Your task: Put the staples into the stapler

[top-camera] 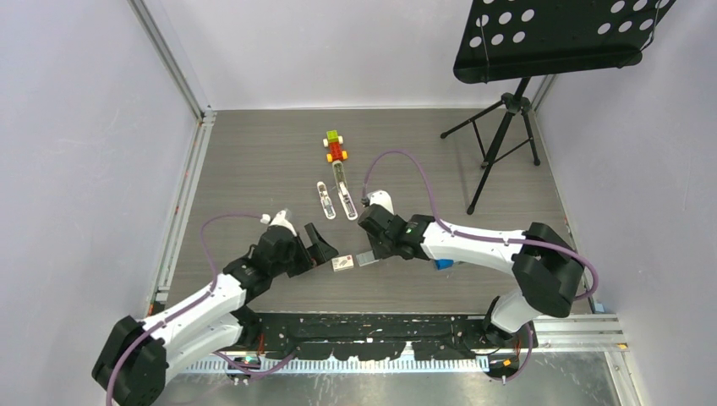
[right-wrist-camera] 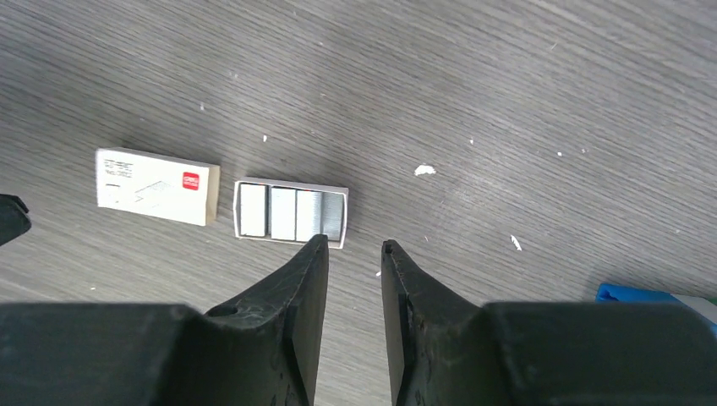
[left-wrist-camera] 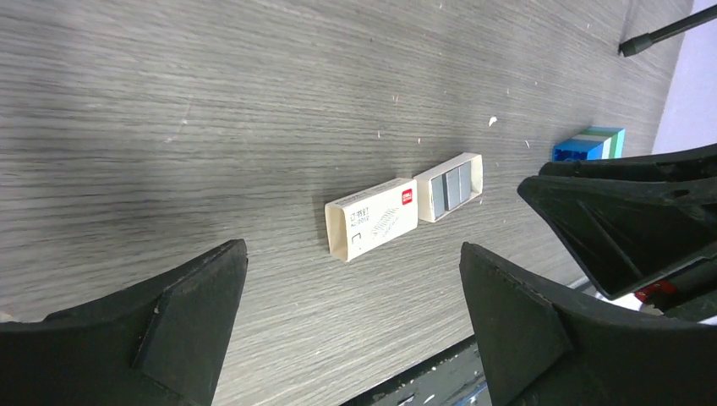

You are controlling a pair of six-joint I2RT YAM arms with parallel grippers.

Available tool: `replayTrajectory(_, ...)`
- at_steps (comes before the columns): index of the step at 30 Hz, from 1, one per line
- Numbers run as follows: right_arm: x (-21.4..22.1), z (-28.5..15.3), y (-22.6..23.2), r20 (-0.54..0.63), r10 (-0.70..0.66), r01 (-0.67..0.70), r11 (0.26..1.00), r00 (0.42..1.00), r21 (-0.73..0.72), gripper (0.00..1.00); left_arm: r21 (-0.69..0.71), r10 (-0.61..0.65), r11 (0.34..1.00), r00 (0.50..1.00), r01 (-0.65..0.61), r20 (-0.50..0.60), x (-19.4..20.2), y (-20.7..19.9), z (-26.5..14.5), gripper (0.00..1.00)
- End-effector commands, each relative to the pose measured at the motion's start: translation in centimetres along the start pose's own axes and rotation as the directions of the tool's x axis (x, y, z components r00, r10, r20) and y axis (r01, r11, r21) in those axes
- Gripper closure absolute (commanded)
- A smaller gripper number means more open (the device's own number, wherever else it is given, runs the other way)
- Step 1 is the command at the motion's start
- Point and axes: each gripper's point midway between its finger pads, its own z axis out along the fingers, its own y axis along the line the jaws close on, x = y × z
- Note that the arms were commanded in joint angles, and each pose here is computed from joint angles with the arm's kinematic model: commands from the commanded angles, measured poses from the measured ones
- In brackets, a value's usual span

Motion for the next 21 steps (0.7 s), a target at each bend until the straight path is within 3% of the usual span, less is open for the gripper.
replayTrajectory(1,-2.9,-2.5,1.1,0.068,0.063,-0.060,0.997,0.996,-0.051,0.65,-0.115,0.105,0.989,0.992,-0.097,0.069,-2.6,0.4,-2.7,0.00)
replayTrajectory(7,-3.0,-2.4,1.8,0.049,0.109,-0.106,0.993,0.993,-0.057,0.64,-0.226,0.286,0.942,0.944,-0.246,0.164,-7.0,-0.7,-7.7,0.01)
replayTrajectory(14,-2.8,-1.1,2.4,0.026,0.107,-0.106,0.994,0.994,-0.034,0.64,-0.289,0.513,0.848,0.825,-0.444,0.239,-11.1,-2.9,-13.5,0.00)
replayTrajectory(18,-2.3,0.0,2.3,0.008,0.096,-0.096,0.995,0.995,-0.006,0.65,-0.327,0.615,0.780,0.748,-0.533,0.249,-12.2,-3.0,-14.8,0.00)
replayTrajectory(21,-2.0,0.8,2.5,-0.011,0.091,-0.091,0.996,0.996,0.005,0.65,-0.359,0.633,0.767,0.722,-0.532,0.280,-12.6,-2.2,-14.7,0.00)
